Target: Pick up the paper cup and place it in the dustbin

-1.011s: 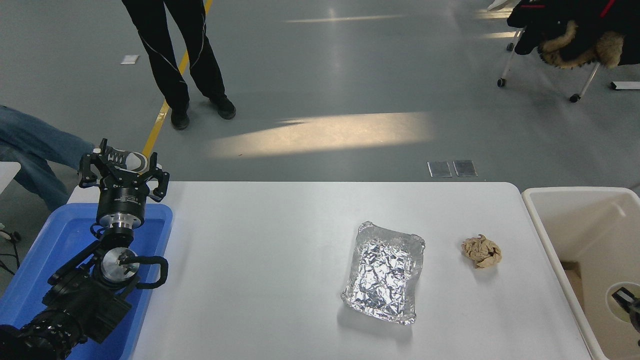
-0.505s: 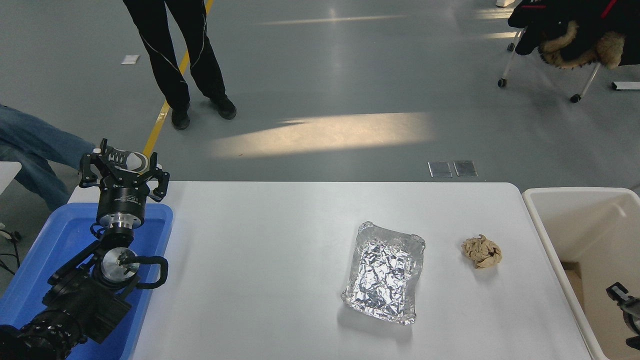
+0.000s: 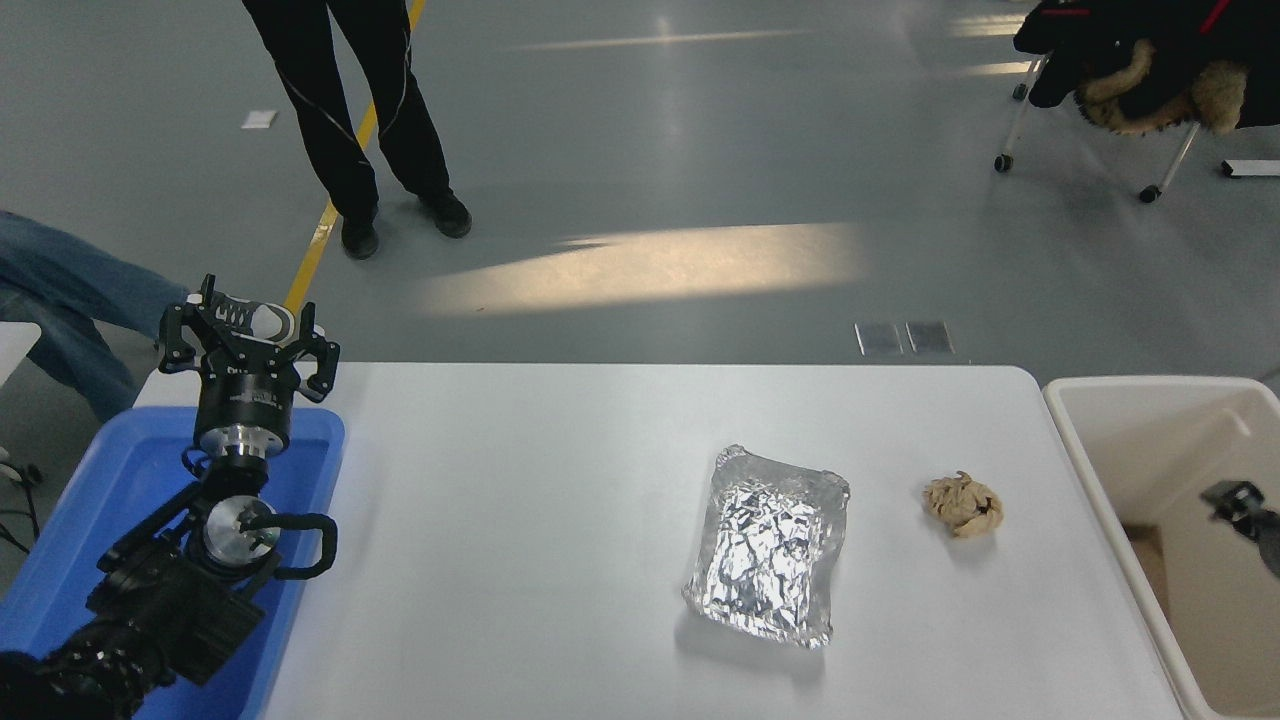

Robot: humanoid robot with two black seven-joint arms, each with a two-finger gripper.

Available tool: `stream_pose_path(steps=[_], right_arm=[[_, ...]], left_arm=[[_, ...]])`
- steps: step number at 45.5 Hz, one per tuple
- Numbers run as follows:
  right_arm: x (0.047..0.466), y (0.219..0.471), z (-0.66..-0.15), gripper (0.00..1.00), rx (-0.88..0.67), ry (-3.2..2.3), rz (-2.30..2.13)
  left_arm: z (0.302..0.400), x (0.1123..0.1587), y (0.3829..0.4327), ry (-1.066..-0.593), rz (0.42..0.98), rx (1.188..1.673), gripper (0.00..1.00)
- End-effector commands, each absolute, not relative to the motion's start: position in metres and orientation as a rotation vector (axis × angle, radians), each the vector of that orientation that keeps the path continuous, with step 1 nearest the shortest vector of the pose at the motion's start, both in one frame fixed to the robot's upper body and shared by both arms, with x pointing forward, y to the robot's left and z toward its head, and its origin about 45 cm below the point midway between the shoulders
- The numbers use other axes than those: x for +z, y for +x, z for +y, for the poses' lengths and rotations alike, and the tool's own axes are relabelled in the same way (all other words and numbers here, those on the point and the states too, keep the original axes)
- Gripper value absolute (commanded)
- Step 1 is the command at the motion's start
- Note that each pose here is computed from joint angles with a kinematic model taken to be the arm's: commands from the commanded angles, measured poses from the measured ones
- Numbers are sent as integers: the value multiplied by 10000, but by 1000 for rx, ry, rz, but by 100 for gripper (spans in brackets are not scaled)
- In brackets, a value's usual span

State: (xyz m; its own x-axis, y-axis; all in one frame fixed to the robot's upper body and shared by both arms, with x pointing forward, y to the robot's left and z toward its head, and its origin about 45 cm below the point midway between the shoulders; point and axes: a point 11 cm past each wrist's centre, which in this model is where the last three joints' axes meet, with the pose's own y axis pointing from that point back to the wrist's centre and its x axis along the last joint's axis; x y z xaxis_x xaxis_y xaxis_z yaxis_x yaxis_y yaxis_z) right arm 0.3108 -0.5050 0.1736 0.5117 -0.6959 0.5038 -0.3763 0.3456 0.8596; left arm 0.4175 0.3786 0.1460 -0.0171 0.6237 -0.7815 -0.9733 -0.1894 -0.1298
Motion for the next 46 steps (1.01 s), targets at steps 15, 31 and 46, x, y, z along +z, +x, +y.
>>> stream_pose_path(steps=[15, 31, 46], right_arm=[[3654, 3309, -3134, 100, 67, 1554, -565], [4647, 3028, -2205, 100, 156, 1691, -318], [4598, 2955, -1946, 100, 76, 1726, -296]], left_arm=[[3789, 1455, 4170, -873, 543, 1569, 99], [3797, 1452, 4168, -875, 543, 1573, 99], [3797, 1452, 4168, -875, 543, 1573, 99]])
